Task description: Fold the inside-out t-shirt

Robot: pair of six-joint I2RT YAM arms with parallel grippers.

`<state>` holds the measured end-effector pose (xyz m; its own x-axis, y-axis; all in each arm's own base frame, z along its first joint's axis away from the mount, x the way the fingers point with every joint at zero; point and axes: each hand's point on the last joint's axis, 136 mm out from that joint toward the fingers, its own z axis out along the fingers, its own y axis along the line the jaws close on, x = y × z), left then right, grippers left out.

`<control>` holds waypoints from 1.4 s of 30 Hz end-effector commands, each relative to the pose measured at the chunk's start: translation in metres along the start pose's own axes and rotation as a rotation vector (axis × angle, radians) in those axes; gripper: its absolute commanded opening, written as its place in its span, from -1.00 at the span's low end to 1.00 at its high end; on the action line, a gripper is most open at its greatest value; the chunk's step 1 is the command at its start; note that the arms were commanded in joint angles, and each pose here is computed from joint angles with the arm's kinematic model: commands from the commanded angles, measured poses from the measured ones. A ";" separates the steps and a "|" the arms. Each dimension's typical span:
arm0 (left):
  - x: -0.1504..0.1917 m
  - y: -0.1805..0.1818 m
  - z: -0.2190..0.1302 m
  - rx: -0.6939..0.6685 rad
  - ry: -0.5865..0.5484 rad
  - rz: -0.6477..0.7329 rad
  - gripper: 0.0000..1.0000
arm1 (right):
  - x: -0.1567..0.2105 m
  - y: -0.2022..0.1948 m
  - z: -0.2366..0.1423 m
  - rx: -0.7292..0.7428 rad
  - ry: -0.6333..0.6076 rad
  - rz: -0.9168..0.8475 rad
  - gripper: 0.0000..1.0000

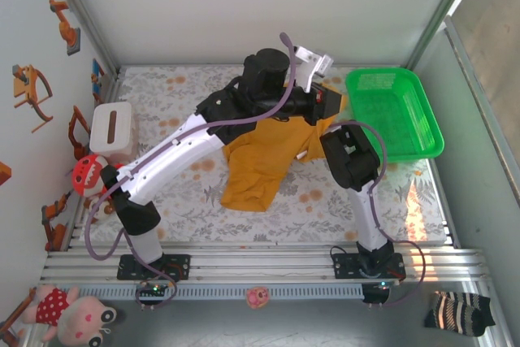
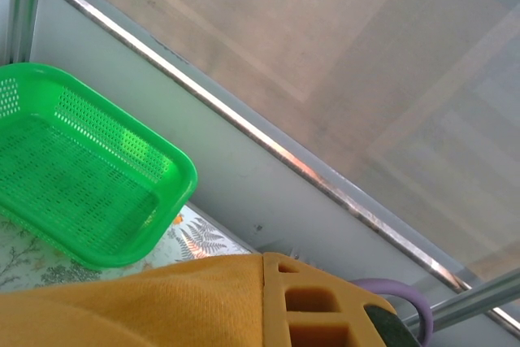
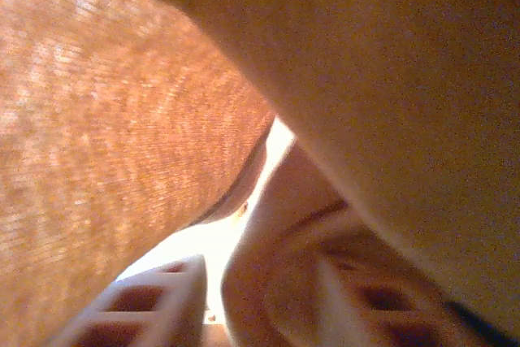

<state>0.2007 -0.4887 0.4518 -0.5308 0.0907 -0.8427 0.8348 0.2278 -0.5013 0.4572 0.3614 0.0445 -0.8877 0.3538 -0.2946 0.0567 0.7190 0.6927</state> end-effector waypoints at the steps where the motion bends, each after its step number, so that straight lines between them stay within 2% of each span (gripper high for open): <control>1: -0.022 -0.019 -0.005 0.068 -0.062 0.019 -1.00 | -0.003 0.004 -0.013 0.036 -0.020 -0.056 0.15; 8: -0.040 -0.032 -0.010 0.110 -0.101 0.027 -1.00 | 0.001 -0.023 -0.020 0.196 -0.017 -0.047 0.33; 9: -0.044 -0.037 -0.012 0.122 -0.112 0.030 -1.00 | 0.001 -0.026 -0.021 0.219 -0.023 -0.046 0.40; 10: -0.051 -0.042 -0.015 0.134 -0.128 0.037 -1.00 | 0.001 -0.029 -0.022 0.244 -0.028 -0.044 0.69; 12: -0.063 -0.052 -0.022 0.155 -0.155 0.050 -1.00 | 0.001 -0.033 -0.023 0.278 -0.031 -0.043 0.72; 13: -0.070 -0.057 -0.026 0.162 -0.171 0.059 -1.00 | 0.000 -0.035 -0.024 0.299 -0.034 -0.043 0.91; 15: -0.080 -0.064 -0.031 0.174 -0.192 0.075 -1.00 | 0.000 -0.040 -0.026 0.339 -0.038 -0.041 0.98; 22: -0.082 -0.066 -0.029 0.183 -0.189 0.077 -1.00 | -0.001 -0.067 -0.057 0.614 -0.082 -0.048 0.98; 27: -0.078 -0.061 -0.024 0.174 -0.182 0.068 -1.00 | 0.010 -0.087 -0.064 0.774 -0.024 -0.036 0.98; 35: -0.071 -0.049 -0.019 0.141 -0.172 0.058 -1.00 | 0.042 -0.105 -0.038 0.790 0.130 -0.029 0.96; 38: -0.068 -0.045 -0.016 0.134 -0.170 0.052 -1.00 | 0.048 -0.116 -0.037 0.829 0.165 -0.034 0.85; 42: -0.064 -0.043 -0.014 0.130 -0.162 0.045 -1.00 | 0.053 -0.122 -0.035 0.841 0.186 -0.048 0.48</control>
<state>0.2047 -0.5012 0.4990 -0.5004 0.0095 -0.8657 0.8571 0.1470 -0.4938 0.4196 0.2821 0.0156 -0.9163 0.2801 -0.2861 0.2783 0.9593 0.0478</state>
